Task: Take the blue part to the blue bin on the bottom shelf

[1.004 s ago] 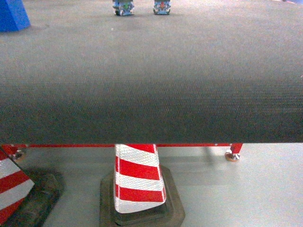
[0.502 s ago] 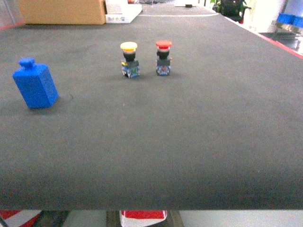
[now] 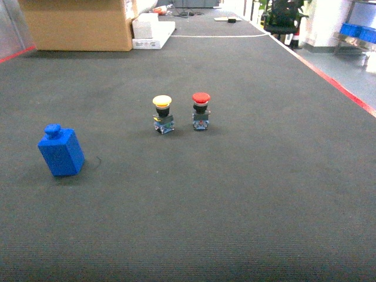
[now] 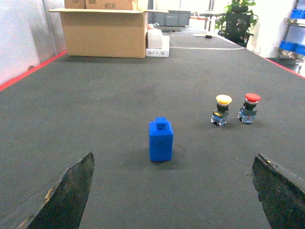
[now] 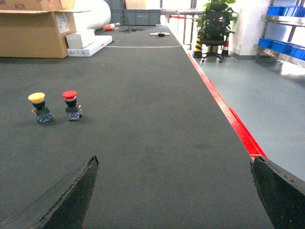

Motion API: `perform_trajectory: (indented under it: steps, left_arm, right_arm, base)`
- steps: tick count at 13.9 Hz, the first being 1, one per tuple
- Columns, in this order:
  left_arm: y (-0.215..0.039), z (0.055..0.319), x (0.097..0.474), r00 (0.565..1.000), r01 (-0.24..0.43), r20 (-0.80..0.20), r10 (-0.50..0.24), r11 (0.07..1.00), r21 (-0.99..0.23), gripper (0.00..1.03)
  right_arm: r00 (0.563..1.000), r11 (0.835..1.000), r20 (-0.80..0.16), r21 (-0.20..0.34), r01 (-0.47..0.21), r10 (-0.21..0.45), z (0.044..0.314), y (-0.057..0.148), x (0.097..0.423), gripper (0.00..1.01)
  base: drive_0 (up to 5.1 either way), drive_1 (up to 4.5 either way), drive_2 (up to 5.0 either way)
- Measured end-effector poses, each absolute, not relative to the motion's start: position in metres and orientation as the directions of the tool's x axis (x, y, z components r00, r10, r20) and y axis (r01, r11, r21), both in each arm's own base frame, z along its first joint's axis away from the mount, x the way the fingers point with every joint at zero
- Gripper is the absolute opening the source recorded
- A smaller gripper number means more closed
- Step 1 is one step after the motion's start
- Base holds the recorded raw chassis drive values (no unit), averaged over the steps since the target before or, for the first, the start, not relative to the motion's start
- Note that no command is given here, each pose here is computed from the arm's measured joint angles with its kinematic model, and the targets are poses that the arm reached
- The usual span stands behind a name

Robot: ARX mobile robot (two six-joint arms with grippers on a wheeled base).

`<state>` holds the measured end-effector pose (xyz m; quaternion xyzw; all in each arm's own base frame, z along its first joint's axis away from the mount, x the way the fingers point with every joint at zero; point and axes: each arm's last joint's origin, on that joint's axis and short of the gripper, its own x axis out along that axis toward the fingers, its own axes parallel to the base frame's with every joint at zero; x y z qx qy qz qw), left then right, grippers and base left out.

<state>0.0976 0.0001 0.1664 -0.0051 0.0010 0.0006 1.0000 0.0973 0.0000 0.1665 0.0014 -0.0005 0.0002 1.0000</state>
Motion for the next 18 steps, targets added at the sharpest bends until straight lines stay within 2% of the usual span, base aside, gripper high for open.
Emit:
perform_trajectory:
  steps: [8,9,10,11,12,13,14,16,18]
  left_arm:
    - [0.000,0.166,0.098,1.000,-0.001,-0.003,0.001,1.000,-0.010,0.98]
    - [0.000,0.165,0.098,0.999,-0.005,-0.041,0.005,1.000,-0.016,0.98]
    - [-0.001,0.164,0.098,0.972,-0.036,-0.232,0.027,0.999,-0.036,0.98]
    - [-0.004,0.164,0.107,0.943,-0.038,-0.333,0.026,0.999,-0.028,0.98]
    - [-0.009,0.162,0.115,0.935,-0.003,-0.354,-0.004,1.000,-0.018,0.98]
    - [-0.016,0.168,0.128,0.944,0.055,-0.326,-0.057,0.998,-0.013,0.98]
    - [-0.021,0.181,0.147,0.955,0.082,-0.285,-0.081,0.997,-0.006,0.98]
    - [-0.025,0.196,0.198,0.972,0.078,-0.223,-0.081,0.997,-0.019,0.98]
    - [-0.026,0.176,0.249,0.962,0.031,-0.271,-0.037,0.999,-0.024,0.98]
  right_arm:
    - [1.000,1.000,0.001,0.003,0.000,0.000,0.167,0.000,0.097,0.98]
    - [1.000,1.000,0.001,0.002,0.000,0.000,0.167,0.000,0.097,0.98]
    - [1.000,1.000,0.001,0.002,-0.001,0.001,0.167,0.000,0.097,0.98]
    - [1.000,1.000,0.002,0.002,-0.001,0.001,0.167,0.000,0.097,0.98]
    - [1.000,1.000,0.001,0.003,0.000,0.000,0.167,0.000,0.097,0.98]
    - [1.000,1.000,0.001,0.003,0.000,0.000,0.167,0.000,0.097,0.98]
    - [1.000,1.000,0.002,0.002,0.000,0.000,0.167,0.000,0.097,0.98]
    - [1.000,1.000,0.001,0.002,0.000,0.000,0.167,0.000,0.097,0.98]
    - [1.000,1.000,0.001,0.003,0.000,0.000,0.167,0.000,0.097,0.98]
  base:
    - [0.0,0.00,0.0]
    - [0.0,0.00,0.0]
    - [0.0,0.00,0.0]
    - [0.0,0.00,0.0]
    - [0.0,0.00,0.0]
    - [0.0,0.00,0.0]
    - [0.0,0.00,0.0]
    - [0.0,0.00,0.0]
    - [0.0,0.00,0.0]
